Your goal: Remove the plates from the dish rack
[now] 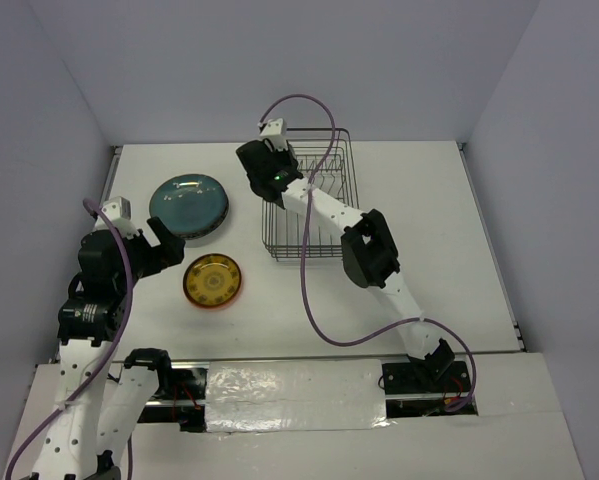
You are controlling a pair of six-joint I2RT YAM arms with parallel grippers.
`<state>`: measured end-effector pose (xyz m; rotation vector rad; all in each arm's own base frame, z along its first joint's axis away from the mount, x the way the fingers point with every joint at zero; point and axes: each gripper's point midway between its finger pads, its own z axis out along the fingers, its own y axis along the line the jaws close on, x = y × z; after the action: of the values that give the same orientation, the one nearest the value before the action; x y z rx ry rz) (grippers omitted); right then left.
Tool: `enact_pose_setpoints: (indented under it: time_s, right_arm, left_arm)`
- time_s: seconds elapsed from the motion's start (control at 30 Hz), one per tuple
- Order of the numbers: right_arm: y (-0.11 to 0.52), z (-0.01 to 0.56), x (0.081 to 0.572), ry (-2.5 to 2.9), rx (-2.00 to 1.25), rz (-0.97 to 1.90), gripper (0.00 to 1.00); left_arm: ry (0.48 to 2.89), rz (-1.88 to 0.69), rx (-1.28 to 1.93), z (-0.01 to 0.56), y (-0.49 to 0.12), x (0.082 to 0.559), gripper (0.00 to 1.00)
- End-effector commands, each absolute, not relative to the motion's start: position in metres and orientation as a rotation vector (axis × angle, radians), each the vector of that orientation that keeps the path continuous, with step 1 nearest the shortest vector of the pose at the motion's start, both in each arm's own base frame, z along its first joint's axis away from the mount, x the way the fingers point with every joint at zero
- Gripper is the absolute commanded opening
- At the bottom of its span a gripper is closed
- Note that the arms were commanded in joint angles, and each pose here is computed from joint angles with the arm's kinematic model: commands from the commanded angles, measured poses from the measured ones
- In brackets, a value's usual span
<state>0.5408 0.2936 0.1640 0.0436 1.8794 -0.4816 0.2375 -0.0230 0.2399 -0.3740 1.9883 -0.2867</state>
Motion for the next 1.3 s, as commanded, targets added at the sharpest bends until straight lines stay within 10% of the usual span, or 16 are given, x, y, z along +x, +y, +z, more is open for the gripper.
enact_pose_setpoints:
  time_s: [0.0,0.53,0.83,1.03,1.2,1.27]
  right_arm:
    - [0.29,0.217,0.544,1.764,0.15,-0.471,0.0]
    - [0.249,0.4,0.471,1.586,0.175,-0.442,0.0]
    - [0.346,0.4,0.34,1.704,-0.562,0.673,0.0]
    - [0.365,0.362,0.248,1.605,-0.76,1.15,0.0]
    - [0.373,0.356,0.232,1.598,-0.763,1.282,0.0]
    - [0.374,0.355,0.233,1.599,-0.742,1.287,0.0]
  left_arm:
    - [1.943,-0.288,-0.348,0.25,-0.023,0.242,1.0]
    - [1.927,-0.288,-0.349,0.256,-0.022,0.241,1.0]
    - [1.743,-0.962,0.158,0.322,-0.131,0.215,1.0]
    - [1.814,-0.982,0.158,0.308,-0.133,0.22,1.0]
    - [1.897,-1.029,0.103,0.279,-0.135,0.226,0.88]
    - [1.921,-1.023,0.09,0.27,-0.134,0.228,0.69]
